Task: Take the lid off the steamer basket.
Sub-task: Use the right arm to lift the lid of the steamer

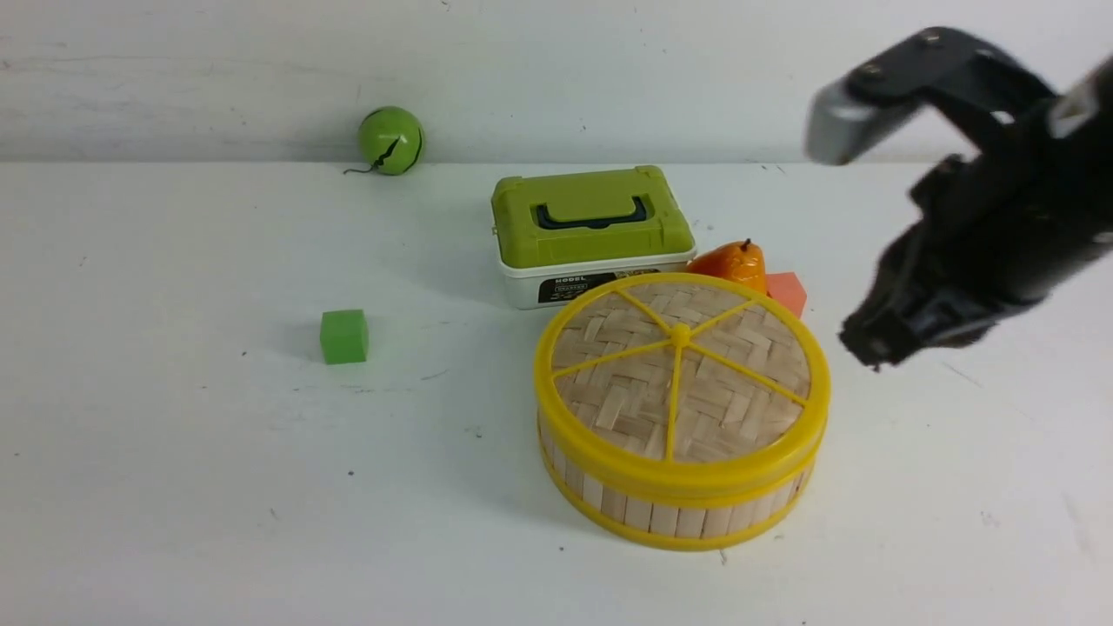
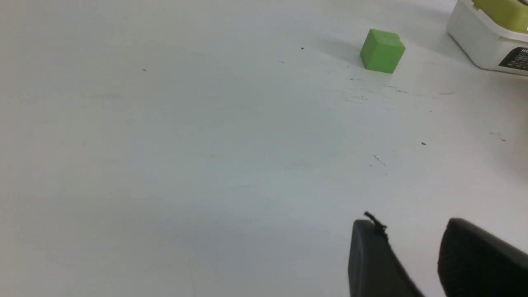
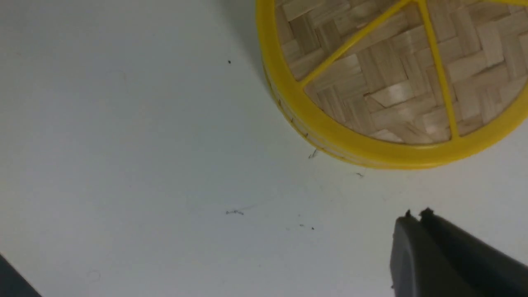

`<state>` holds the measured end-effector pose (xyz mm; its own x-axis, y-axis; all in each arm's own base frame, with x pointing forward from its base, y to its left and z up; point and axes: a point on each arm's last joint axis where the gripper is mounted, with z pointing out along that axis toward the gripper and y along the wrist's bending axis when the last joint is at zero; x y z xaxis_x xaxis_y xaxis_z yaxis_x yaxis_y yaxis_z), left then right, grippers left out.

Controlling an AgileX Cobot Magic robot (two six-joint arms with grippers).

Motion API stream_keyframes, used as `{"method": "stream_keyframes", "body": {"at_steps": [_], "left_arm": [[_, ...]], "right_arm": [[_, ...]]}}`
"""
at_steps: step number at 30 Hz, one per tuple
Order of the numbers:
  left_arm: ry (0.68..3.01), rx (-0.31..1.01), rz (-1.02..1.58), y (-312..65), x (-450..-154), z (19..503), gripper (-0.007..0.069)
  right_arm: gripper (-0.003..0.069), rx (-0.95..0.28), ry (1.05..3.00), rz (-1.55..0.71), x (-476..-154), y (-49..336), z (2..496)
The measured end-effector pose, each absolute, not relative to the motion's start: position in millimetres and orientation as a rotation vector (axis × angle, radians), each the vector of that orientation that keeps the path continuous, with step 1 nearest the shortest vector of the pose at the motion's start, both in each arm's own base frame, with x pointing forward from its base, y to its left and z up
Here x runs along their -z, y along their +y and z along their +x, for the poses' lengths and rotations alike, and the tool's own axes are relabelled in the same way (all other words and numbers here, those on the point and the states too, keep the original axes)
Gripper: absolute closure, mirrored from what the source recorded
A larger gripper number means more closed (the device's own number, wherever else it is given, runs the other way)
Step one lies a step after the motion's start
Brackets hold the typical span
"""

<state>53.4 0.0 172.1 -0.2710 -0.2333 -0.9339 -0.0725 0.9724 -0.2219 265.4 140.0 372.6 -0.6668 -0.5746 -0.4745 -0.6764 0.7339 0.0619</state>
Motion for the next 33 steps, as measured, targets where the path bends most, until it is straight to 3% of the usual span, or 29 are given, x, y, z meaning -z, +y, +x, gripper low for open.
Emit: {"method": "stream_keyframes", "body": {"at_steps": [5, 12, 15, 22, 28, 33], "left_arm": [[1.844, 0.157, -0.223, 0.0, -172.1, 53.4, 0.0386], [1.844, 0.157, -0.223, 0.0, -172.1, 53.4, 0.0386], [1.844, 0.157, -0.223, 0.0, -172.1, 53.4, 0.0386], [1.844, 0.157, -0.223, 0.0, -172.1, 53.4, 0.0386], [1.844, 0.157, -0.223, 0.0, -172.1, 53.4, 0.0386], [1.844, 0.157, -0.223, 0.0, -172.1, 53.4, 0.0386]], "right_arm": [[0.0579, -0.296, 2.563, -0.930, -353.4, 173.1, 304.1], [0.0355, -0.291, 2.626, -0.813, -320.1, 200.4, 359.0], [0.0300, -0.294, 2.619, -0.793, -305.7, 208.2, 374.4], [0.0302, -0.277, 2.626, -0.756, -279.4, 215.3, 391.6], [0.0346, -0.135, 2.671, -0.642, -265.2, 208.4, 401.8], [0.0375, -0.144, 2.683, -0.600, -264.4, 209.0, 402.0]]}}
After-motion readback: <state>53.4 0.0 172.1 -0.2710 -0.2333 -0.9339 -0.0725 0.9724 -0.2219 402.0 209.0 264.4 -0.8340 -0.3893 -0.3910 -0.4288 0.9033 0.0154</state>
